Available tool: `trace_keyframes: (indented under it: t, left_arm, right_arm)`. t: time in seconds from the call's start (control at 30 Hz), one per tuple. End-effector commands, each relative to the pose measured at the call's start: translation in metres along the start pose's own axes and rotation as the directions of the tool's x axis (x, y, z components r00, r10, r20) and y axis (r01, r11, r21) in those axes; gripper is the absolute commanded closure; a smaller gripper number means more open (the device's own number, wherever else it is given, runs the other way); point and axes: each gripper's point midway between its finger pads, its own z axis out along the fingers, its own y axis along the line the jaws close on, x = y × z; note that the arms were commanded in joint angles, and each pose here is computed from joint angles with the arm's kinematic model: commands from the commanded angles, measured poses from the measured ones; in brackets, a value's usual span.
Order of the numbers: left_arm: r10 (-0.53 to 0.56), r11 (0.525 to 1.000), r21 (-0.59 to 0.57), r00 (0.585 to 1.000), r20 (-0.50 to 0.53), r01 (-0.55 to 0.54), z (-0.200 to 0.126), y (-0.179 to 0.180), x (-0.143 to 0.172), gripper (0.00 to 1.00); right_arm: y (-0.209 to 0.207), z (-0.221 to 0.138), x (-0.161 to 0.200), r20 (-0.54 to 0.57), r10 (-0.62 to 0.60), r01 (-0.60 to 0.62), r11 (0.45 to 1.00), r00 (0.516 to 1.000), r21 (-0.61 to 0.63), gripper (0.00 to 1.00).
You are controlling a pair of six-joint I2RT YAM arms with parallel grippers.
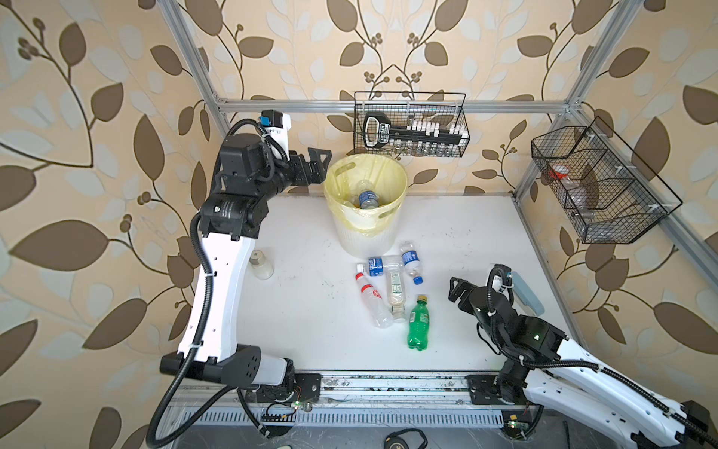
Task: Throw the plastic bottles in the bin
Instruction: Throw the plastic bottle into the trash bin, then pick up the plastic bottle from the bottom-center of the table.
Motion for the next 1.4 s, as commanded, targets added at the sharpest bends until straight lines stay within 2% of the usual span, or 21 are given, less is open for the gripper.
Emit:
trace_keyframes:
  t: [0.0, 0.13, 0.23, 0.33, 0.43, 0.63, 0.97, 1.2, 1.37]
  left_arm:
    - [0.056, 0.997, -0.041, 0.994, -0.090, -0.060, 0.017, 0.021, 0.041, 0.01]
    - [0.055, 0.998, 0.042, 0.981, -0.187, -0.048, 0.014, 0.012, 0.079, 0.01]
    - [0.014, 0.999, 0.045, 0.970, -0.243, -0.004, 0.013, 0.014, 0.105, 0.01]
    - [0.016, 0.998, 0.060, 0.969, -0.248, -0.001, 0.008, 0.014, 0.125, 0.01]
    - [0.020, 0.998, 0.062, 0.964, -0.266, -0.004, 0.002, 0.014, 0.141, 0.01]
    - [0.006, 0.998, 0.058, 0.930, -0.366, 0.016, -0.004, 0.019, 0.181, 0.01]
    - [0.051, 0.998, 0.051, 0.874, -0.484, -0.031, -0.017, 0.031, 0.239, 0.01]
    - [0.059, 0.996, -0.031, 0.841, -0.539, -0.089, -0.008, 0.058, 0.273, 0.01]
    - [0.063, 0.994, -0.035, 0.824, -0.563, -0.100, -0.005, 0.066, 0.292, 0.01]
  right_arm:
    - [0.012, -0.004, -0.010, 0.050, 0.026, -0.025, 1.000, 0.998, -0.016, 0.00]
    - [0.038, -0.004, 0.001, -0.012, -0.011, 0.010, 0.991, 1.000, -0.134, 0.00]
    - [0.031, -0.003, 0.006, -0.029, -0.008, 0.005, 0.995, 1.000, -0.095, 0.00]
    - [0.023, -0.002, 0.013, -0.053, -0.002, -0.002, 0.998, 0.999, -0.059, 0.00]
    - [0.023, -0.003, 0.020, -0.080, -0.009, 0.004, 0.998, 0.997, -0.057, 0.00]
    - [0.026, -0.002, 0.034, -0.116, -0.050, 0.044, 0.997, 0.992, -0.059, 0.00]
    - [0.024, 0.005, 0.061, -0.207, -0.085, 0.077, 0.996, 0.975, -0.047, 0.00]
    - [0.027, 0.012, 0.077, -0.251, -0.096, 0.084, 0.995, 0.963, -0.059, 0.00]
    - [0.029, 0.019, 0.097, -0.310, -0.110, 0.096, 0.994, 0.944, -0.060, 0.00]
